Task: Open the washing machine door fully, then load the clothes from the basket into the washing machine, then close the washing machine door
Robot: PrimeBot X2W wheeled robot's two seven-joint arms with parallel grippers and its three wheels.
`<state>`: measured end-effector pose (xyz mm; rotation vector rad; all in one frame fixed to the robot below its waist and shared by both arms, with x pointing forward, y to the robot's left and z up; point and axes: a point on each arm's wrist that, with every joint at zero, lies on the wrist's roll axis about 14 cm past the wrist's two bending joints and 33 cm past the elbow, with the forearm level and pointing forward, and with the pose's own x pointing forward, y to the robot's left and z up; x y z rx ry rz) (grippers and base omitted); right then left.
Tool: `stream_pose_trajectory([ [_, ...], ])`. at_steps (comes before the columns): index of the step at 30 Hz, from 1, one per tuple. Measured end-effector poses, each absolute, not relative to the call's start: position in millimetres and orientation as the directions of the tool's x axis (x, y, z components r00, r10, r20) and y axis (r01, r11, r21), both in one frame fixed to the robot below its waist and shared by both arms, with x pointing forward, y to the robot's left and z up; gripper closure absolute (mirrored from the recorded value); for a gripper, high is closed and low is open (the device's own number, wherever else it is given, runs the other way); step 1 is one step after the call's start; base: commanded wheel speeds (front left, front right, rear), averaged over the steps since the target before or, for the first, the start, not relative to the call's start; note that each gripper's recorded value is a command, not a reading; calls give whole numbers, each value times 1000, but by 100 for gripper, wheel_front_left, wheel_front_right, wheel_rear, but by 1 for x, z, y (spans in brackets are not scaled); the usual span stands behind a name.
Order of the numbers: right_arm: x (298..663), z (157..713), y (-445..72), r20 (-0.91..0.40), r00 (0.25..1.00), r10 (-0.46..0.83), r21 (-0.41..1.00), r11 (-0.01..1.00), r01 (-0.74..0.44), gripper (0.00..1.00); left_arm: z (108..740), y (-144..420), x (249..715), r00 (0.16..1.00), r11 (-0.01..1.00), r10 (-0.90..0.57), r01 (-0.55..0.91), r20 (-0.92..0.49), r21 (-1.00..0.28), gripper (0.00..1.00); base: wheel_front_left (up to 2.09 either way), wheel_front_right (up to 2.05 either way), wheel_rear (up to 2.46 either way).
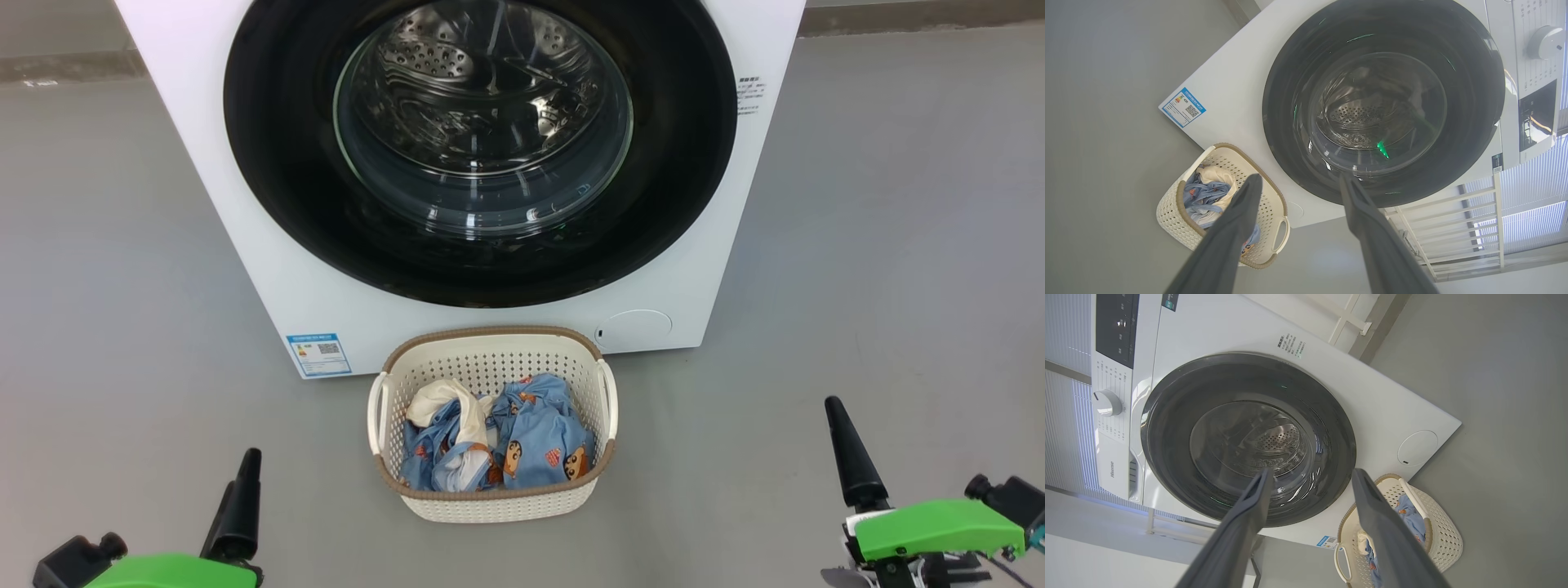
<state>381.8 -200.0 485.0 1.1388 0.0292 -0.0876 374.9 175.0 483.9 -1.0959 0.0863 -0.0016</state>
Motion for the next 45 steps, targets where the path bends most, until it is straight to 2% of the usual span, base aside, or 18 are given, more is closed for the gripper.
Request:
stream_pose_trajectory([
  [14,385,490,-196,-47,998,-36,814,577,59,0,497,173,380,998,634,-67,24,-24,-773,0,0,0,0],
  [26,394,506,-194,3,1000,-29,739,674,17,0,501,169,379,995,759,-102,76,-2,-646,0,0,0,0],
  [45,400,518,-190,57,998,-6,508,861,-24,0,512,163,383,989,893,-144,150,47,-425,0,0,0,0],
])
